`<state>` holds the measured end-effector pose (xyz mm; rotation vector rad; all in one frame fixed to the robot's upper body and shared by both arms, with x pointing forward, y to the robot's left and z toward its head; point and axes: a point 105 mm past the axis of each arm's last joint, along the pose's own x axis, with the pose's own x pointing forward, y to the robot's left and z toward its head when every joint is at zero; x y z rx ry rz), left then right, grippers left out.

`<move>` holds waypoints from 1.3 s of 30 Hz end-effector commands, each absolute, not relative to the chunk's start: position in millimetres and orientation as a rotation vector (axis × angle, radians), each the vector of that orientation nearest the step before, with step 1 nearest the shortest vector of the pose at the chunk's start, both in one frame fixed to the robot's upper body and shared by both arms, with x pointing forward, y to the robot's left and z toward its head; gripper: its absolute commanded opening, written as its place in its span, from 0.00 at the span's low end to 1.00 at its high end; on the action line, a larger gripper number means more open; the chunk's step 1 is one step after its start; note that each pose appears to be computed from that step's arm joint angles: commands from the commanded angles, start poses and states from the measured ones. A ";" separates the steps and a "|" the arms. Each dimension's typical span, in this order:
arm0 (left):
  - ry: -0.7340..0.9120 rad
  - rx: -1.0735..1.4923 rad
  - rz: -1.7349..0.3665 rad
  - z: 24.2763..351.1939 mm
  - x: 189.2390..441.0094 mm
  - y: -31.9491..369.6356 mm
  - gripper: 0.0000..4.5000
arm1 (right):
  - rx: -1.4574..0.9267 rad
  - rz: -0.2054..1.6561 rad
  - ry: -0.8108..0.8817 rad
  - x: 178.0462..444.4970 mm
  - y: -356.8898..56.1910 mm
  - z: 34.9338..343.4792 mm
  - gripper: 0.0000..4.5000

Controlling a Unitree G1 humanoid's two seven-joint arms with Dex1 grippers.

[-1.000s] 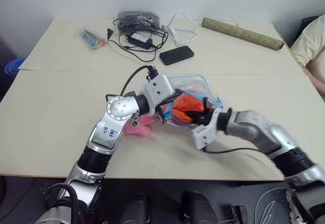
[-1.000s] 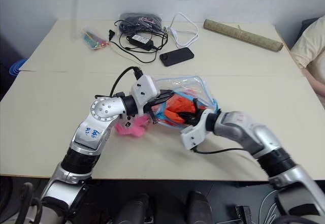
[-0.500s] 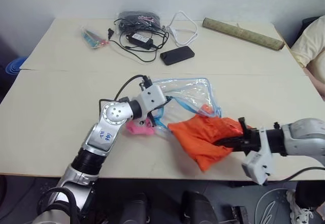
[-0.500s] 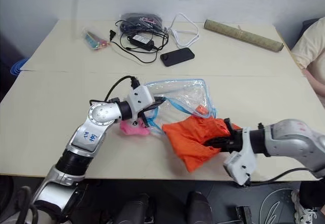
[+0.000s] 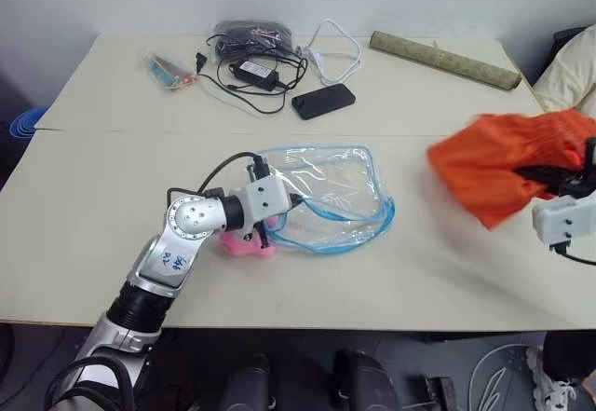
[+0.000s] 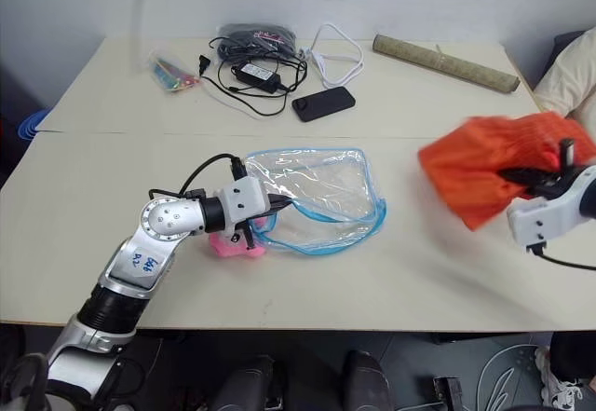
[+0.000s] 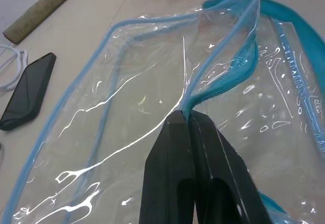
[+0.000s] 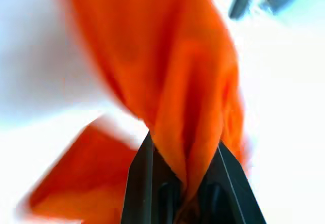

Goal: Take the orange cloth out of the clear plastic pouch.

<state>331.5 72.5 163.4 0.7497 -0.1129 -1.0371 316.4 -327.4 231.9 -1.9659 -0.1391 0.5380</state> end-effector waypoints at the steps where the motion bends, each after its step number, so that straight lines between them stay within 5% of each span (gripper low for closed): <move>1: -0.162 0.749 -1.083 172.5 320.8 62.9 0.00 | -1.843 0.443 -0.213 322.0 -323.6 239.9 0.00; 6: -0.167 0.700 -1.187 175.1 305.6 52.2 0.00 | -1.553 0.575 -0.176 319.0 -292.2 176.9 0.00; 11: -0.117 0.717 -1.227 170.4 300.3 58.3 0.00 | -1.251 0.461 -0.041 329.5 -293.7 141.2 0.00; 18: -0.094 0.681 -1.163 177.4 308.8 74.2 0.41 | -0.919 0.492 0.080 321.3 -290.7 135.4 0.51; 25: -0.004 0.308 -1.241 208.7 278.8 100.0 0.90 | -0.589 0.626 0.209 277.1 -309.0 154.5 1.00; 27: 0.061 0.253 -1.279 215.2 263.9 117.9 0.98 | -0.469 0.603 0.251 265.6 -327.1 168.6 1.00; 34: 0.159 0.197 -1.084 247.4 262.0 218.1 0.98 | -0.259 0.463 0.409 227.1 -402.6 192.6 1.00; 39: 0.233 0.347 -0.996 244.4 265.2 256.7 0.98 | -0.201 0.412 0.325 237.7 -414.4 200.7 1.00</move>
